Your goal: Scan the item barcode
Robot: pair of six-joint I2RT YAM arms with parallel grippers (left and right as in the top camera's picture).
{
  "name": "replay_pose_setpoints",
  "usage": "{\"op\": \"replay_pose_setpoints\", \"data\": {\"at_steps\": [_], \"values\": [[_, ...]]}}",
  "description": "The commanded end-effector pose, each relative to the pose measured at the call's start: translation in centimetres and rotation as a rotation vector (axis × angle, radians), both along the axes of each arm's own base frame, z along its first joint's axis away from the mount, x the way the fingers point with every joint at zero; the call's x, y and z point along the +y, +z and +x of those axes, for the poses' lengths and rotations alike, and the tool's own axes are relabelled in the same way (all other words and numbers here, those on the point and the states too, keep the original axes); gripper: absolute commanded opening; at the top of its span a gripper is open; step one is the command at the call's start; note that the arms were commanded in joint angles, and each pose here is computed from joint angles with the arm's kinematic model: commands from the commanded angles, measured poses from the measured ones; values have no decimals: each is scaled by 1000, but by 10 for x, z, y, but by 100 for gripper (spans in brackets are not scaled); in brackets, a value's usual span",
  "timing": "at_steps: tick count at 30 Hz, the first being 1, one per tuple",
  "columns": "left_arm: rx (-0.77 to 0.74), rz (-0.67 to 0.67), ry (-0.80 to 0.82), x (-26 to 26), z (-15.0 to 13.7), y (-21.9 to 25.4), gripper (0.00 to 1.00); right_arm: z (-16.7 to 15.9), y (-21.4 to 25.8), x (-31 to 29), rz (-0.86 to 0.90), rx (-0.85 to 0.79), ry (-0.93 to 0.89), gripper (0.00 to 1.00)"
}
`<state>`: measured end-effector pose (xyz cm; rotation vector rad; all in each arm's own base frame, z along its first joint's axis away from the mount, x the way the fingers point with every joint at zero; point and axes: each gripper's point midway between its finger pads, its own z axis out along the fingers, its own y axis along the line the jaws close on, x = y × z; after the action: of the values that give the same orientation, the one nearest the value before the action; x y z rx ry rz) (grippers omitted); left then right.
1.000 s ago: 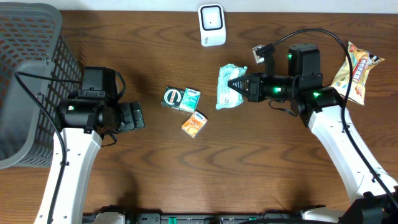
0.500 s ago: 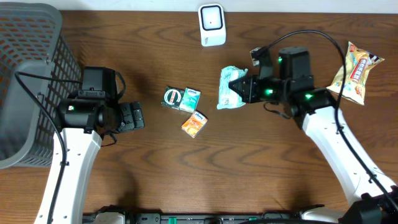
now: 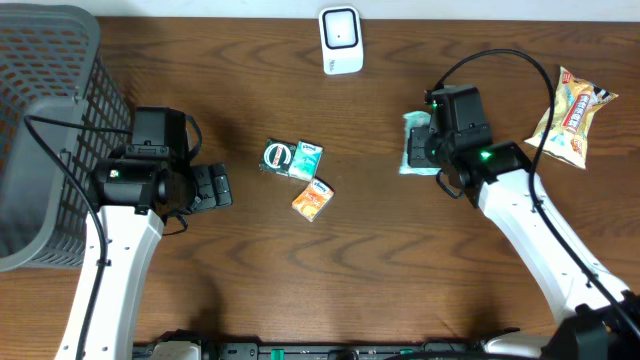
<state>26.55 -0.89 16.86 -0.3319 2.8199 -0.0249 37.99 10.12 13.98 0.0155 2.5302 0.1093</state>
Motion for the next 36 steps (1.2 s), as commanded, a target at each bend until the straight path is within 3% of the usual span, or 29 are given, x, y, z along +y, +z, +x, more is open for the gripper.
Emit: {"op": "replay_pose_setpoints", "data": {"at_steps": [1, 13, 17, 24, 29, 36], "values": [[10, 2, 11, 0, -1, -3, 98, 6, -6, -31, -248, -11, -32, 1], [10, 2, 11, 0, -1, -3, 98, -6, -40, -71, -743, 124, -16, 1], [10, 2, 11, 0, -1, -3, 98, -13, -66, -72, -796, 211, 20, 4], [10, 2, 11, 0, -1, -3, 98, -35, -102, -23, -668, 307, 195, 36], [10, 2, 11, 0, -1, -3, 98, -59, -116, 39, -508, 339, 361, 80], [10, 2, 11, 0, -1, -3, 98, -62, -89, 106, -237, 346, 442, 77]]}}
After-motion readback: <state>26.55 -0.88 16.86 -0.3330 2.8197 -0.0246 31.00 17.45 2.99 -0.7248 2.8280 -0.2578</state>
